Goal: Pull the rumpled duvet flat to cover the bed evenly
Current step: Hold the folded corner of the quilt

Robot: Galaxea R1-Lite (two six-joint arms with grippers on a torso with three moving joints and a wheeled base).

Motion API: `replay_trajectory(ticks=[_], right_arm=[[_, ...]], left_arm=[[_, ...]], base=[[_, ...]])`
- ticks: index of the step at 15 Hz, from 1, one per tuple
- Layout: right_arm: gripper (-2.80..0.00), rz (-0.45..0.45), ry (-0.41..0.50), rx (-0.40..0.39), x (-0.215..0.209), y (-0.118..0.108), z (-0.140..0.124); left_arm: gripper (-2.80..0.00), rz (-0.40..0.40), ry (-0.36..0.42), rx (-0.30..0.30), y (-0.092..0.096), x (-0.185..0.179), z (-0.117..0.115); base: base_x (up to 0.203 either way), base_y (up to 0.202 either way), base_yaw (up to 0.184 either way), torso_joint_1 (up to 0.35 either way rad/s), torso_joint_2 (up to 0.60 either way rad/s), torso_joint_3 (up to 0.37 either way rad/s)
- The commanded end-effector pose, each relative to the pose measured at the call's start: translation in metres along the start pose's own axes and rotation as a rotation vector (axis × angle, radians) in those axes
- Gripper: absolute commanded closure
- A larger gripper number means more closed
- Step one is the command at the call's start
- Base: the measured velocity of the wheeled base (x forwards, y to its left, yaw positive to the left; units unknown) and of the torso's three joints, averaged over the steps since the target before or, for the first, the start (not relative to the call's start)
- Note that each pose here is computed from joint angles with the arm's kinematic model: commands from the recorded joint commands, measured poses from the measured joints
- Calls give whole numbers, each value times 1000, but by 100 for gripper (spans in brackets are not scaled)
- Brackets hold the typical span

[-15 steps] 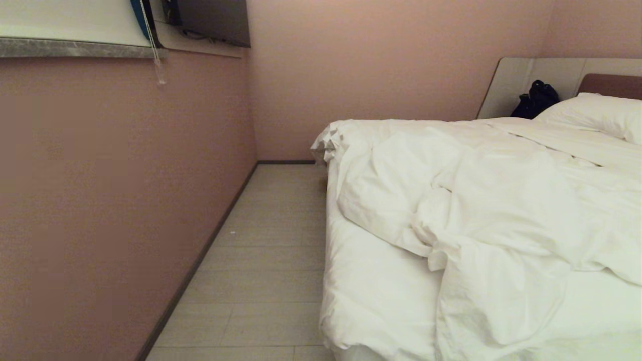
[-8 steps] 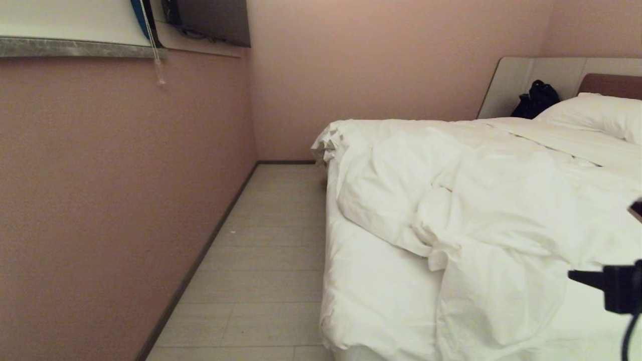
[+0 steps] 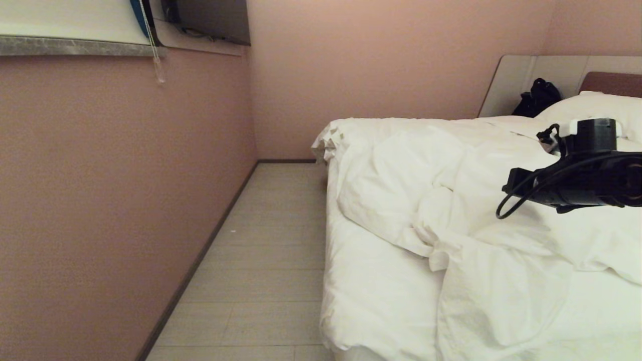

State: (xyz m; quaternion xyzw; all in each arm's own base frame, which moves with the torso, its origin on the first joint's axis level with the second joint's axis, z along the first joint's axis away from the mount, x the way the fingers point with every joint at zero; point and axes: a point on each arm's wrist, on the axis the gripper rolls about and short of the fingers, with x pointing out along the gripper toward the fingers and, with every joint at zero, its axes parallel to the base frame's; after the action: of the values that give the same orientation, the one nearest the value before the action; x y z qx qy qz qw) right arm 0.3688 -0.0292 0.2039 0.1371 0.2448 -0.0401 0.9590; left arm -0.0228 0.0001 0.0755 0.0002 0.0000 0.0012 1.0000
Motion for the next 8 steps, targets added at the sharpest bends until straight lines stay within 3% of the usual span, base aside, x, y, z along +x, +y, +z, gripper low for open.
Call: replay_trajectory(ticks=[1,6,8], right_arm=[[0,-41,157,58,8,-4,-17],[0,-21,219,71,-44,14,-14],[0,-20,330,70,-60,23,-38]], left_arm=[[0,1,0,0,0,0,0],[0,1,0,0,0,0,0],[0,1,0,0,0,0,0]], base=[[0,0,0,0,0,0],[0,0,0,0,0,0],[0,0,0,0,0,0]])
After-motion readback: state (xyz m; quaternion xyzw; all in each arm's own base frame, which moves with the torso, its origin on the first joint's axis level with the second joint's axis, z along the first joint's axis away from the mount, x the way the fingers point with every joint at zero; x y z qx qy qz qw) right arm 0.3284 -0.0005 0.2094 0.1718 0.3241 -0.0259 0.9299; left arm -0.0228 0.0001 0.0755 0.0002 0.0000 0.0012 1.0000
